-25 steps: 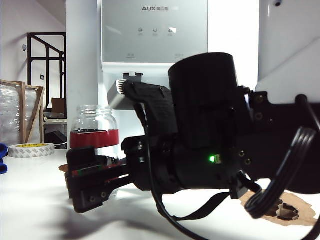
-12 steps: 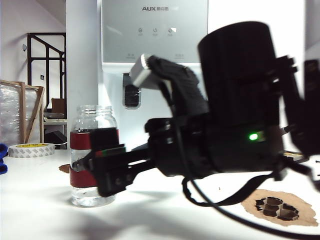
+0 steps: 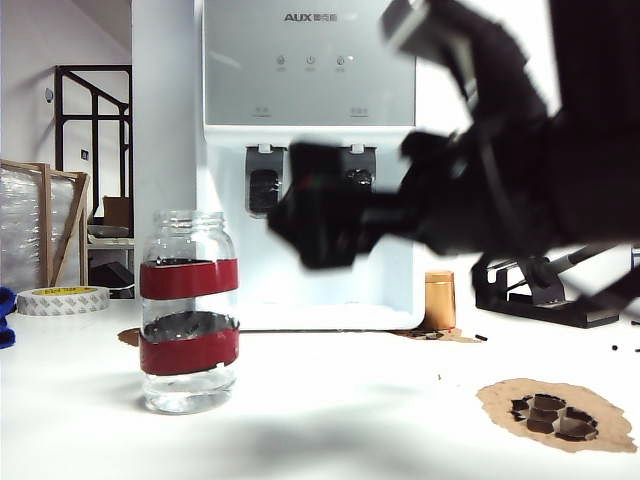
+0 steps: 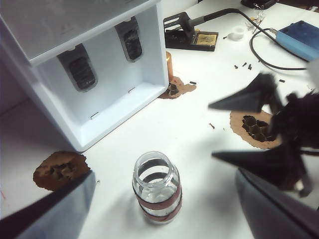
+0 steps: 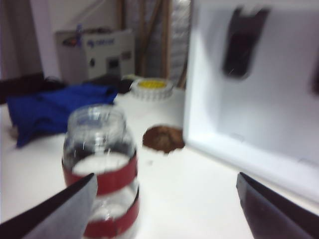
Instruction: Pick up the water bottle with two loops of red belts, then reach the front water dispenser and gently press the gray-black baffle horizontally to get a little water.
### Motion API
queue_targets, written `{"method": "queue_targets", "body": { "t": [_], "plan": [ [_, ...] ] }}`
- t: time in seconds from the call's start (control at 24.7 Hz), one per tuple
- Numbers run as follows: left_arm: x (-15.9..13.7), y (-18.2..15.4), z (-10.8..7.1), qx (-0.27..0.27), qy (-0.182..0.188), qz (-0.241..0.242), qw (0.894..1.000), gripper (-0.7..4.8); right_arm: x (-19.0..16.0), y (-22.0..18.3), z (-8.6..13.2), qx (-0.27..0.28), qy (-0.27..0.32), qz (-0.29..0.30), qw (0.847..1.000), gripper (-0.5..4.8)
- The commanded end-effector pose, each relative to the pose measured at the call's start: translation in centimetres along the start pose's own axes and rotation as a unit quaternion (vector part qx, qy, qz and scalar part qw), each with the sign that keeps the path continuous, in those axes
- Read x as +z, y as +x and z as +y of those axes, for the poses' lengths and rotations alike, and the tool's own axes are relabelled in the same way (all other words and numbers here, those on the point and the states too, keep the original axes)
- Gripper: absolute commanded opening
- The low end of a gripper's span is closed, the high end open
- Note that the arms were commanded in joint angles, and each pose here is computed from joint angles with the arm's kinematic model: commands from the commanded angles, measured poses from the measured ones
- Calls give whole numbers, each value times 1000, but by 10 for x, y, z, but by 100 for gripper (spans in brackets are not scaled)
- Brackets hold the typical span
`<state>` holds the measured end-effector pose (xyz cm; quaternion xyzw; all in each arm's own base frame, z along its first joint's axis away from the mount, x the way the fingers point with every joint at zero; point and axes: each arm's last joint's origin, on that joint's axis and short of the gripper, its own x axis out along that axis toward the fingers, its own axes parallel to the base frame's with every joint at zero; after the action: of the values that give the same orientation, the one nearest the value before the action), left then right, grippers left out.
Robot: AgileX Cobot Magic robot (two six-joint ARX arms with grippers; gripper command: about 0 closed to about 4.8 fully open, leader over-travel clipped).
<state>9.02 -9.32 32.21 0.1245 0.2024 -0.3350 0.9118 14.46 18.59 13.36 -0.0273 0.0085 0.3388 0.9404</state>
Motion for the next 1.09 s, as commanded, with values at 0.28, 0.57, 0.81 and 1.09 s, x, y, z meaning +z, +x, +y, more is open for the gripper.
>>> {"method": "queue_targets", "body": {
  "t": [0.28,0.57,0.81,1.09],
  "plan": [
    [5,-4,1,-2,-9,-11,1000,479,33,-18,-8,-30,-50,11,998,302],
    [7,-6,1,0,-9,-11,1000,479,56,-43,-20,-113,-57,34,991,31],
    [7,-6,1,5,-9,-12,1000,479,71,-61,-29,-184,-113,129,968,-4],
    [8,-8,3,36,-11,-21,999,322,83,-79,-39,-268,-140,156,940,-4]
  ]
}}
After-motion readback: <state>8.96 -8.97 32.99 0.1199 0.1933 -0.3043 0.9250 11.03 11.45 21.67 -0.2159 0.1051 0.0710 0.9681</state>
